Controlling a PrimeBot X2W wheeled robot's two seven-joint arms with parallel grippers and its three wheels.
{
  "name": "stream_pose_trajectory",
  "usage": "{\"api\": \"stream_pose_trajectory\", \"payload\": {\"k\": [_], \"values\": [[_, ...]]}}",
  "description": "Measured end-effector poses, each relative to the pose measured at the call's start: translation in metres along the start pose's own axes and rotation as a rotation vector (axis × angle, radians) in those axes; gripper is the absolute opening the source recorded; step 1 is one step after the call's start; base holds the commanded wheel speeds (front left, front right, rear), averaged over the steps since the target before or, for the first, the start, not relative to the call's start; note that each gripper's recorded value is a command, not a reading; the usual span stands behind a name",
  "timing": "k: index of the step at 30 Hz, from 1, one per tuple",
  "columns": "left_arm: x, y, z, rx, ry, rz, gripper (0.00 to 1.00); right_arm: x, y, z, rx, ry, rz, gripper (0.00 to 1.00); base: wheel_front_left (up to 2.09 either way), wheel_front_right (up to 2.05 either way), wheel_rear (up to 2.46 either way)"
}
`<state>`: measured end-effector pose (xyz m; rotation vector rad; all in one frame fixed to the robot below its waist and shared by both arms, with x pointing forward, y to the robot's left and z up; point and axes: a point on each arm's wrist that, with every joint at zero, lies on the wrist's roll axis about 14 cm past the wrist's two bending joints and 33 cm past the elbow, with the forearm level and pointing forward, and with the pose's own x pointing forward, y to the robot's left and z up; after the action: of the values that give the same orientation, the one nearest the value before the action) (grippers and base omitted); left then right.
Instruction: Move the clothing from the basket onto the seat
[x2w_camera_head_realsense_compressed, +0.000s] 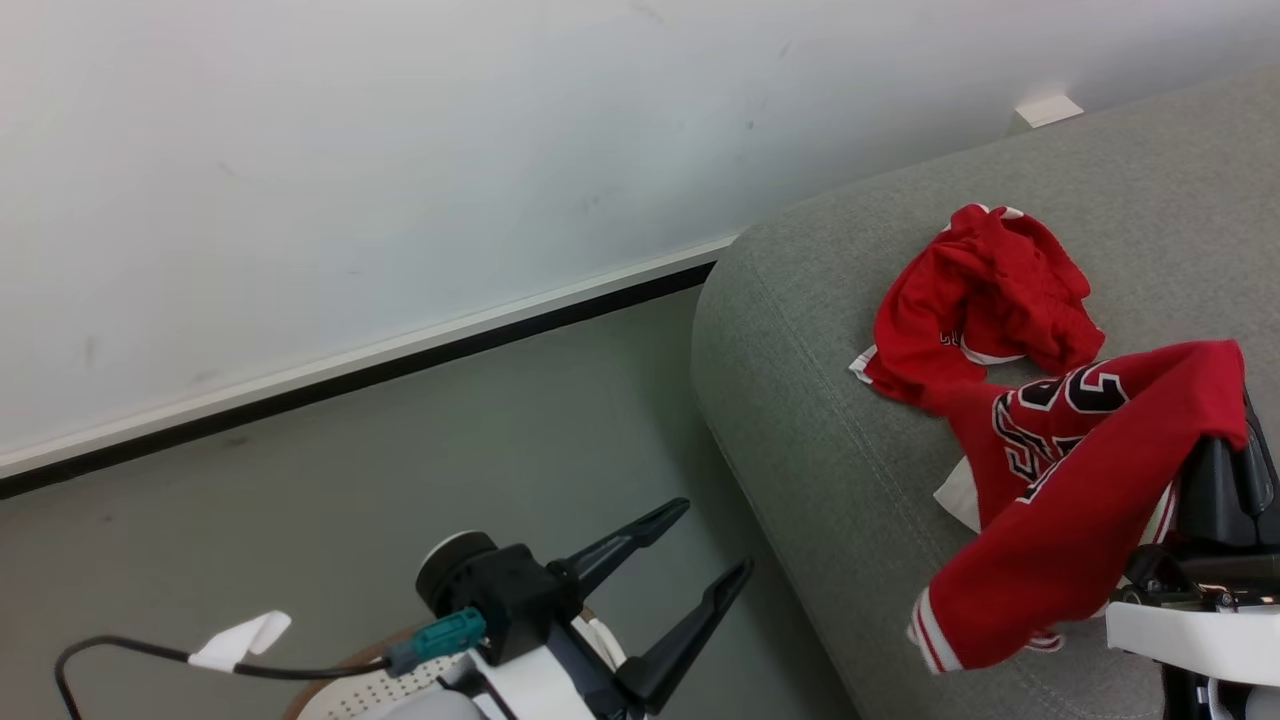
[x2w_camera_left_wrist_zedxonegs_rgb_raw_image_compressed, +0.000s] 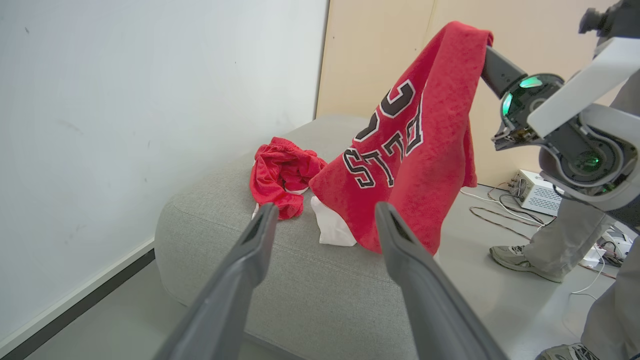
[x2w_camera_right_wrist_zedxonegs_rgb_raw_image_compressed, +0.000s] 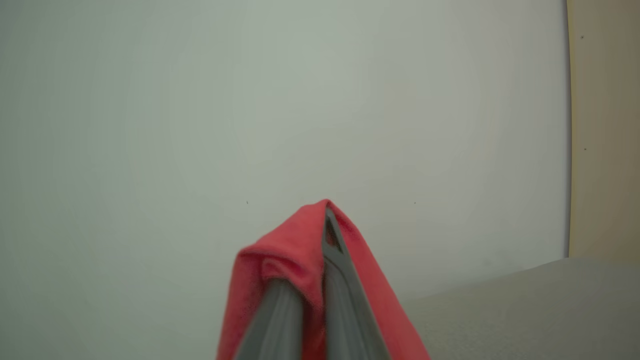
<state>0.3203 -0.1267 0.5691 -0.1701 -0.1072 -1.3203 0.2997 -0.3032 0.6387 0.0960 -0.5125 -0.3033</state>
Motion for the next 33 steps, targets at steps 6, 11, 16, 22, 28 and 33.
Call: {"api": "stream_pose_trajectory", "payload": {"k": [6, 11, 16, 22, 28, 33], "values": [[0.001, 0.002, -0.003, 0.008, 0.002, -0.008, 1.00, -0.006, -0.006, -0.004, -0.004, 0.020, -0.019, 0.00, 0.00, 0.00, 0.00], [-0.001, 0.008, -0.002, 0.012, -0.003, 0.008, 1.00, -0.004, -0.003, -0.008, 0.001, 0.027, -0.012, 0.00, 0.00, 0.00, 0.00], [-0.003, 0.014, -0.002, 0.000, -0.014, 0.019, 1.00, 0.009, 0.009, -0.015, -0.021, 0.038, 0.026, 0.00, 0.00, 0.00, 0.00], [-0.014, 0.037, -0.012, -0.017, -0.002, 0.035, 1.00, 0.050, 0.011, -0.017, -0.102, 0.045, 0.048, 0.00, 0.00, 0.00, 0.00], [-0.033, 0.069, -0.032, -0.039, 0.036, 0.068, 1.00, 0.099, -0.013, -0.015, -0.221, 0.055, 0.015, 0.00, 0.00, 0.00, 0.00], [-0.053, 0.096, -0.055, -0.074, 0.076, 0.101, 1.00, 0.134, -0.048, -0.024, -0.338, 0.111, -0.054, 0.00, 0.00, 0.00, 0.00]]}}
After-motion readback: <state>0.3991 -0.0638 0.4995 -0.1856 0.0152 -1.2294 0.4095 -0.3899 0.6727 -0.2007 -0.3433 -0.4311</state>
